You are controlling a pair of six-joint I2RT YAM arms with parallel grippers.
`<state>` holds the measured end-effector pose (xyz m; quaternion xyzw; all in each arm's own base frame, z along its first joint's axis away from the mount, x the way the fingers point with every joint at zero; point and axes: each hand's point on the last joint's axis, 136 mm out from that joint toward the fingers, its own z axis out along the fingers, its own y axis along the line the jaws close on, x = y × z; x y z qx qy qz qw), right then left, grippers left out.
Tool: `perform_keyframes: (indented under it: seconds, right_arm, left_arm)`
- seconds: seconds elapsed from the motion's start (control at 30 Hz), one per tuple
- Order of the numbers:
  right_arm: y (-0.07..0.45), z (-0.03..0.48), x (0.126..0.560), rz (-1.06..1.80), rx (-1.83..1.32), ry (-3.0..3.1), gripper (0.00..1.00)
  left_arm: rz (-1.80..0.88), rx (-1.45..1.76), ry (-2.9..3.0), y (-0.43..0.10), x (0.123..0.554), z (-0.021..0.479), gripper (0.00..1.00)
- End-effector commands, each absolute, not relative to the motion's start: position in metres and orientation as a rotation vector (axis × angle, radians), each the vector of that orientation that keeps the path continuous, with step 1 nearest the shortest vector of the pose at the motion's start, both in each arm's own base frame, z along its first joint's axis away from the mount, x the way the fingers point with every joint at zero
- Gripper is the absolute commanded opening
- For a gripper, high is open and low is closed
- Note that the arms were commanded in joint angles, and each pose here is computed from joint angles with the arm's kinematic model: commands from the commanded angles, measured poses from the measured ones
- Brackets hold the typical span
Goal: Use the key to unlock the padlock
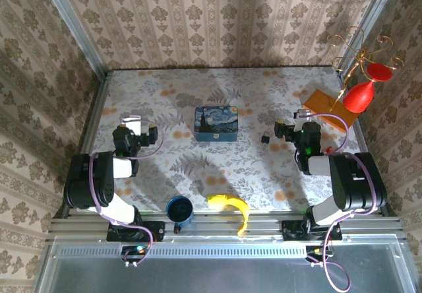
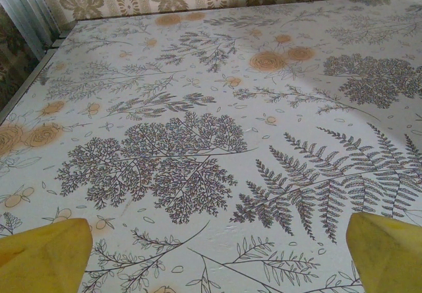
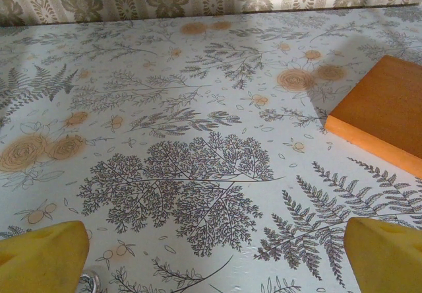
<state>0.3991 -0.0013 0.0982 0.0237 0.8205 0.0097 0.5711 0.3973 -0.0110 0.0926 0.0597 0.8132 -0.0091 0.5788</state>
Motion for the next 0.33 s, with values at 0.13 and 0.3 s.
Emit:
perform_keyframes:
  seconds: [0.13, 0.3]
  right_arm:
    - [-0.0012, 0.0970, 0.4003, 0.020, 0.035, 1.930, 1.00]
    - [-0.0012, 0.0970, 0.4003, 0.020, 0.035, 1.930, 1.00]
  left_arm:
    - [-0.012, 0.161, 1.889, -0.0120, 0.3999, 0.0973, 1.00]
    - [-0.013, 0.161, 1.888, -0.0120, 0.3999, 0.0975, 1.00]
